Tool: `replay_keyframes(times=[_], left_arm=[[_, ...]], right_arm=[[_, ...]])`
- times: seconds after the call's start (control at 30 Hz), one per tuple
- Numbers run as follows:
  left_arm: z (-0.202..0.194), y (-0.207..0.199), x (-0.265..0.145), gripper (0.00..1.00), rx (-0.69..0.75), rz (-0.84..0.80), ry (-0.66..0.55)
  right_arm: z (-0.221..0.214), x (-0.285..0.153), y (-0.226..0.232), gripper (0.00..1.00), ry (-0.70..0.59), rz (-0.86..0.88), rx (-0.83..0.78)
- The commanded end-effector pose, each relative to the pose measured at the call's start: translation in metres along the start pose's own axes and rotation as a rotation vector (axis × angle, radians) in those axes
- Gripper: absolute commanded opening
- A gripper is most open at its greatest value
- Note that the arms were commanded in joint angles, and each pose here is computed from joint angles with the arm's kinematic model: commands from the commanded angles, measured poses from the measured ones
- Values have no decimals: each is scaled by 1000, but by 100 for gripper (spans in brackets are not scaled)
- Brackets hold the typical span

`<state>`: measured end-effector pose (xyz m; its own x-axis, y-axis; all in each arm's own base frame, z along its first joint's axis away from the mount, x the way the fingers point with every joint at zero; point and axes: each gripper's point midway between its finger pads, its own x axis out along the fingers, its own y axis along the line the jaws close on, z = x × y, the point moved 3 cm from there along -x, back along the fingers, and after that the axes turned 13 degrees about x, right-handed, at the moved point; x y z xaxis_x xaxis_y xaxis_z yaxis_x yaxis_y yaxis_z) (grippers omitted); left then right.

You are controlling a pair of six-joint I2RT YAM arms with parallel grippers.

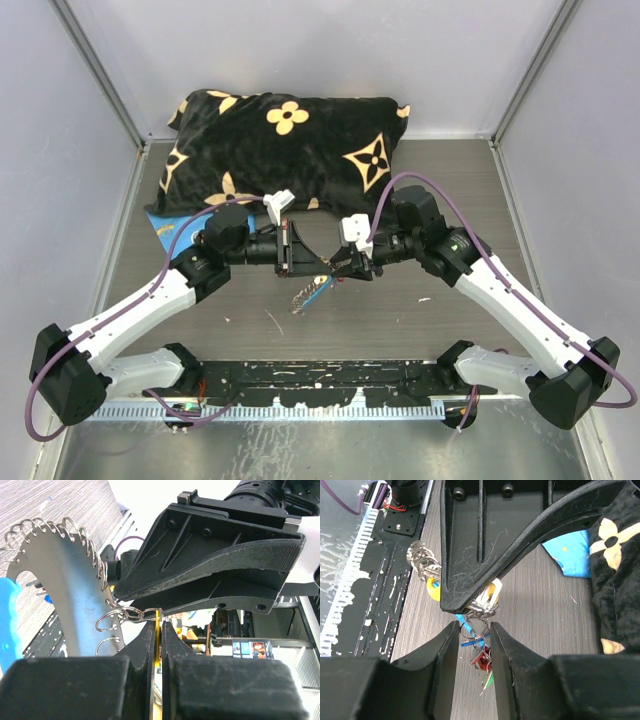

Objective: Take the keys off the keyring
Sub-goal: Pick up the key from the keyring.

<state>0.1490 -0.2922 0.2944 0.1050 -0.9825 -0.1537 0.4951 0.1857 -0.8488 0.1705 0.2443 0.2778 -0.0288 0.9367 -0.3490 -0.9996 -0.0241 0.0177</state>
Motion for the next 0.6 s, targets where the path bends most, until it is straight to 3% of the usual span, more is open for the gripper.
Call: replay_keyframes(times=[0.0, 0.33, 0.57], left_arm=[[17, -32, -5, 0, 94, -115, -41], [19, -32, -3, 0, 87, -132, -48], [18, -34, -7, 0, 84, -148, -37]], right_arm=[[14, -3, 2, 36, -42, 9, -56], [14, -5, 0, 22, -39, -13, -52], [13, -10, -7, 7, -18, -77, -63]])
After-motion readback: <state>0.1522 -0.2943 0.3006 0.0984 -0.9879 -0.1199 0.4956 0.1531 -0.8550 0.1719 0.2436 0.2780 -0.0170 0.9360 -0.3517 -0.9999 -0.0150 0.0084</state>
